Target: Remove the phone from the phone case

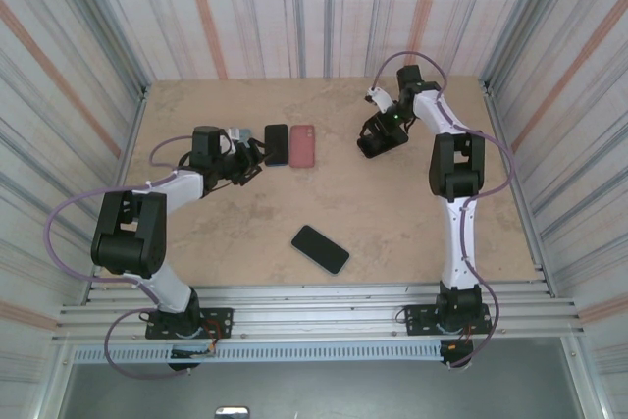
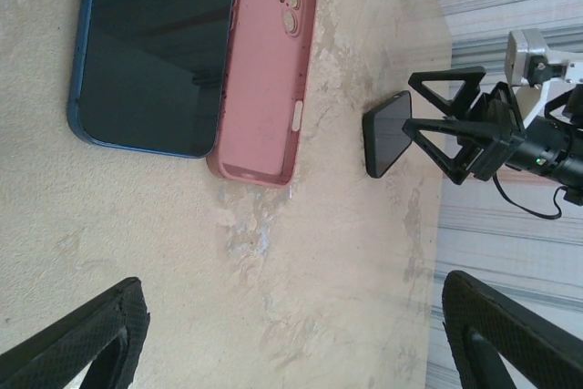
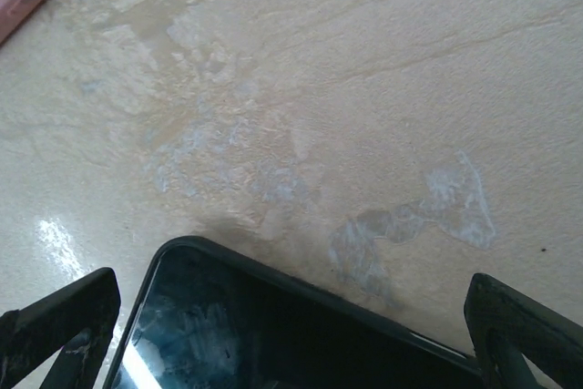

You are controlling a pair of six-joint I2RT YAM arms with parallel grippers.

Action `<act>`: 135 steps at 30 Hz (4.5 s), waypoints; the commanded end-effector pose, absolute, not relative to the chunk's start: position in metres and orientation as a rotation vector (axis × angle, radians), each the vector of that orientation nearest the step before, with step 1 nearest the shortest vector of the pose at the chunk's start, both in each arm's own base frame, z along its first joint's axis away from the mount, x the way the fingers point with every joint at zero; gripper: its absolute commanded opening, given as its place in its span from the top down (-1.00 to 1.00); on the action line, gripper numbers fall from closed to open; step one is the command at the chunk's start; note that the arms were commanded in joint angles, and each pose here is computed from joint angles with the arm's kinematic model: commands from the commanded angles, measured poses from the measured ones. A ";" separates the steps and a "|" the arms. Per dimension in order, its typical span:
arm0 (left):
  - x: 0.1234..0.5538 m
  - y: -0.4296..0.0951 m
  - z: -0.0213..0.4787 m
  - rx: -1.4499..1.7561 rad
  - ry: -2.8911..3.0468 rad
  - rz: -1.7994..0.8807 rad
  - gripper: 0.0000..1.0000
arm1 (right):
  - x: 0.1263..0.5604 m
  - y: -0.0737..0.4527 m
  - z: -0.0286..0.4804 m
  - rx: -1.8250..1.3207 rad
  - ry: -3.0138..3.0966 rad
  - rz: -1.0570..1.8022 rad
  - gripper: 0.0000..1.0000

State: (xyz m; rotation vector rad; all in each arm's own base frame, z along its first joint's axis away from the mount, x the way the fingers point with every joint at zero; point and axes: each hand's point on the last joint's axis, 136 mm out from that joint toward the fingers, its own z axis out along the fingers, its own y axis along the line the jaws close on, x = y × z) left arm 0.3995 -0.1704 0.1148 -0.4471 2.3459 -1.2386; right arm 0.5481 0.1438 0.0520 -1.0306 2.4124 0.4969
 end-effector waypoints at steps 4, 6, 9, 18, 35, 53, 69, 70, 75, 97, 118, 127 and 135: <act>0.396 -0.173 0.125 -0.387 2.345 -1.238 -0.74 | 0.540 0.144 0.042 -1.049 2.476 0.552 -0.98; 0.396 -0.173 0.125 -0.384 2.346 -1.234 -0.74 | 0.539 0.143 0.039 -1.054 2.487 0.541 -0.98; 0.396 -0.174 0.126 -0.377 2.348 -1.235 -0.74 | 0.535 0.139 0.035 -1.079 2.509 0.526 -0.98; 0.394 -0.176 0.127 -0.363 2.353 -1.236 -0.74 | 0.518 0.130 0.026 -1.177 2.571 0.499 -0.98; 0.394 -0.181 0.126 -0.334 2.371 -1.240 -0.73 | 0.524 0.128 0.026 -1.248 2.542 0.467 -0.98; 0.397 -0.185 0.130 -0.312 2.377 -1.233 -0.73 | 0.485 0.127 0.034 -1.272 2.618 0.636 -0.98; 0.393 -0.187 0.134 -0.301 2.370 -1.245 -0.73 | 0.471 0.132 0.030 -1.298 2.605 0.412 -0.98; 0.393 -0.187 0.135 -0.302 2.367 -1.247 -0.73 | 0.470 0.133 0.029 -1.295 2.600 0.400 -0.98; 0.393 -0.190 0.140 -0.300 2.354 -1.271 -0.73 | 0.460 0.141 0.031 -1.288 2.607 0.377 -0.99; 0.393 -0.200 0.140 -0.281 2.367 -1.255 -0.73 | 0.455 0.122 -0.003 -1.373 2.613 0.105 -0.76; 0.394 -0.215 0.139 -0.244 2.389 -1.255 -0.73 | 0.441 0.110 -0.012 -1.401 2.666 0.036 -0.44; 0.395 -0.219 0.146 -0.231 2.376 -1.258 -0.72 | 0.456 0.131 0.036 -1.189 2.570 0.236 -0.20; 0.398 -0.234 0.154 -0.205 2.356 -1.270 -0.72 | 0.458 0.140 0.067 -1.008 2.500 0.424 -0.15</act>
